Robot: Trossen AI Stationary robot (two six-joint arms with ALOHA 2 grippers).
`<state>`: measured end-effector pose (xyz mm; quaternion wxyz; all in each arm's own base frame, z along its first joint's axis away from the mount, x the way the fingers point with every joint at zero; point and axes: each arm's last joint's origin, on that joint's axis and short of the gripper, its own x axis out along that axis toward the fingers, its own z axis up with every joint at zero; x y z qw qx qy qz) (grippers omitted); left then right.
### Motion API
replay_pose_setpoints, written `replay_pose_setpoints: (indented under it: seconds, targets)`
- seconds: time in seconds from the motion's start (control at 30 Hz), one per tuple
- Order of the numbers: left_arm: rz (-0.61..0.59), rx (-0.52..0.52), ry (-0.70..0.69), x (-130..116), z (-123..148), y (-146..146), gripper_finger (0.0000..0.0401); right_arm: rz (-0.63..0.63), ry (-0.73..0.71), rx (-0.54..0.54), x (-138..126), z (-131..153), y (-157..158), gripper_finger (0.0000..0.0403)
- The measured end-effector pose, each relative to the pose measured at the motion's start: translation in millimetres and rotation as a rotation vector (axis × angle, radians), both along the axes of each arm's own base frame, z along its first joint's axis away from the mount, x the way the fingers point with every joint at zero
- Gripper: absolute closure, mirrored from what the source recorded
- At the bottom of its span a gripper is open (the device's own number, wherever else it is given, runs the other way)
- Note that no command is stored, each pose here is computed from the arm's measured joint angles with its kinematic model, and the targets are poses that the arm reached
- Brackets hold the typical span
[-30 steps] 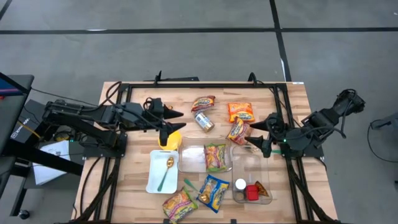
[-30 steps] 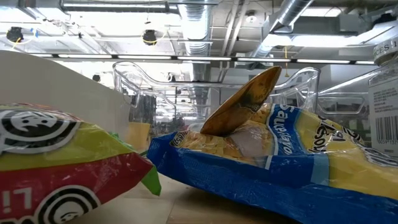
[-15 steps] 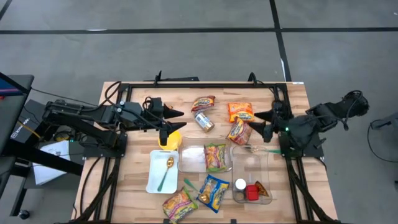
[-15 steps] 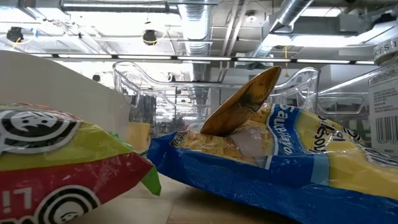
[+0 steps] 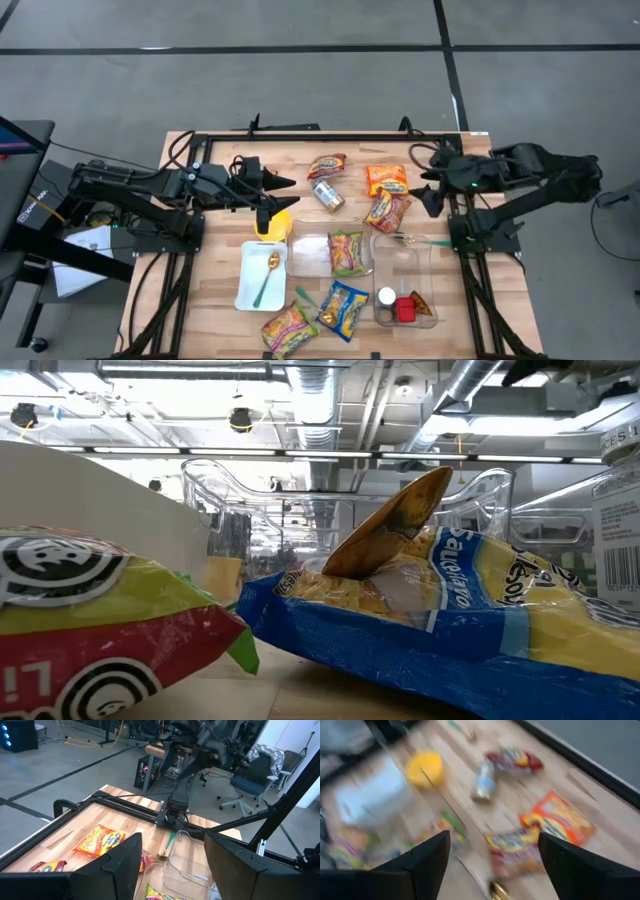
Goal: Pick & Place Food Item
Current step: Put the red noodle pack into the left transparent bin
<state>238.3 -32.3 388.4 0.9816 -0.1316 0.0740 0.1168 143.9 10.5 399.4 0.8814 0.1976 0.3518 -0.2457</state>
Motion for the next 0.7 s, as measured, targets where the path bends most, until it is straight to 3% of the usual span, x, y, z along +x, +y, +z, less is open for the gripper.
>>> replay_pose_setpoints:
  seconds: [0.17,0.43,0.57,0.7]
  targets:
    - [0.000,0.002,0.001,0.0,0.0,0.0,0.0193,0.102,0.209,-0.039,20.7,-12.0,-8.5,0.0111]
    - [0.000,0.002,0.001,0.0,-0.1,0.0,0.0193,0.249,0.479,-0.103,57.1,-53.6,-12.4,0.0111]
    - [0.000,0.002,0.001,0.0,-0.1,0.0,0.0193,0.300,0.534,-0.140,63.5,-79.3,-11.9,0.0111]
    - [-0.001,0.003,0.002,0.0,-0.1,0.0,0.0193,0.360,0.489,-0.137,63.8,-104.3,-9.6,0.0111]
